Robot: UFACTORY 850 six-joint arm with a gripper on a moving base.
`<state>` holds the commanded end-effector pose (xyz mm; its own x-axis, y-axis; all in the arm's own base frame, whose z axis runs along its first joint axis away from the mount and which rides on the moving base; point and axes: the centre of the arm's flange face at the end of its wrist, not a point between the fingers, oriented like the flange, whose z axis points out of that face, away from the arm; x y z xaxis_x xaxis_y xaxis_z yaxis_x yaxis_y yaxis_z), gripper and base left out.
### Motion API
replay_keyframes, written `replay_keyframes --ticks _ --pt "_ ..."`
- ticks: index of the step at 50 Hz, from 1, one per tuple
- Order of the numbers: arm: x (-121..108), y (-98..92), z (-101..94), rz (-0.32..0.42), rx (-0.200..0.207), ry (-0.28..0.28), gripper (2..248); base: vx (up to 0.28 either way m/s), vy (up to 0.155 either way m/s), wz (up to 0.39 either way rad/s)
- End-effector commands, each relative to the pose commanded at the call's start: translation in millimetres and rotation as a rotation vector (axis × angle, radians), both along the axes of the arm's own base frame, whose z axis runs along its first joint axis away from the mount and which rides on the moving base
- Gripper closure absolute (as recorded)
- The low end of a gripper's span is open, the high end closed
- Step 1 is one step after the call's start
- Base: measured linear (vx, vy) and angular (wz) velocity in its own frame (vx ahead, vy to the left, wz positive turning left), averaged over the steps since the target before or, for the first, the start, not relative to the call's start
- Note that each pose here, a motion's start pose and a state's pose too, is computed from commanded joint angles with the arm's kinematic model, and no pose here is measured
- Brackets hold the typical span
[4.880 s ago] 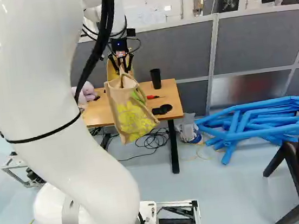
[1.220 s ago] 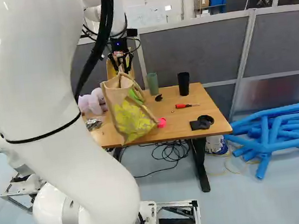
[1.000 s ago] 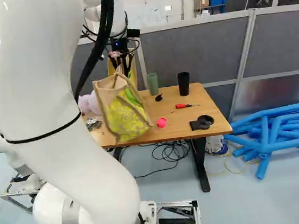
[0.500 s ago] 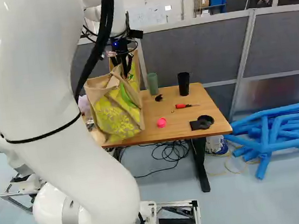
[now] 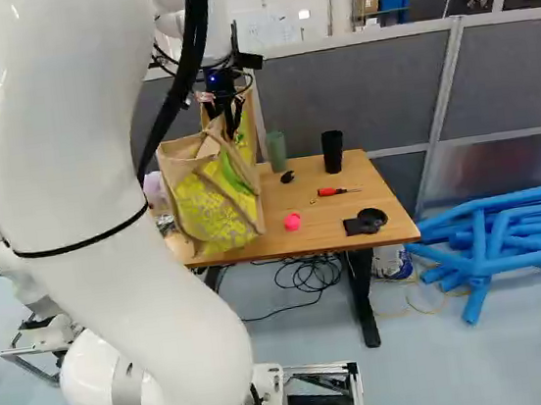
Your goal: Pick up the bag on the ground and place it on the table
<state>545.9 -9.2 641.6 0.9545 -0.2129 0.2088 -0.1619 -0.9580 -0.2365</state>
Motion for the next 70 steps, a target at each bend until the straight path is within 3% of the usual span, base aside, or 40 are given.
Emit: replay_keyframes --ticks 13,46,61,62,66,67,70 --pt "11 -10.8 -17.1 -0.018 0.002 0.03 215 0.0 0.0 0.0" --pt "31 -13.4 -65.7 -0.02 0.007 0.116 215 0.0 0.0 0.0" --pt "32 -13.5 -70.3 -0.02 0.008 0.123 215 0.0 0.0 0.0" --pt "32 -13.5 -70.3 -0.02 0.008 0.123 201 0.0 0.0 0.0" --pt "32 -13.5 -70.3 -0.02 0.008 0.123 201 0.0 0.0 0.0" --pt "32 -13.5 -70.3 -0.02 0.008 0.123 168 0.0 0.0 0.0" --pt "32 -13.5 -70.3 -0.02 0.008 0.123 168 0.0 0.0 0.0"
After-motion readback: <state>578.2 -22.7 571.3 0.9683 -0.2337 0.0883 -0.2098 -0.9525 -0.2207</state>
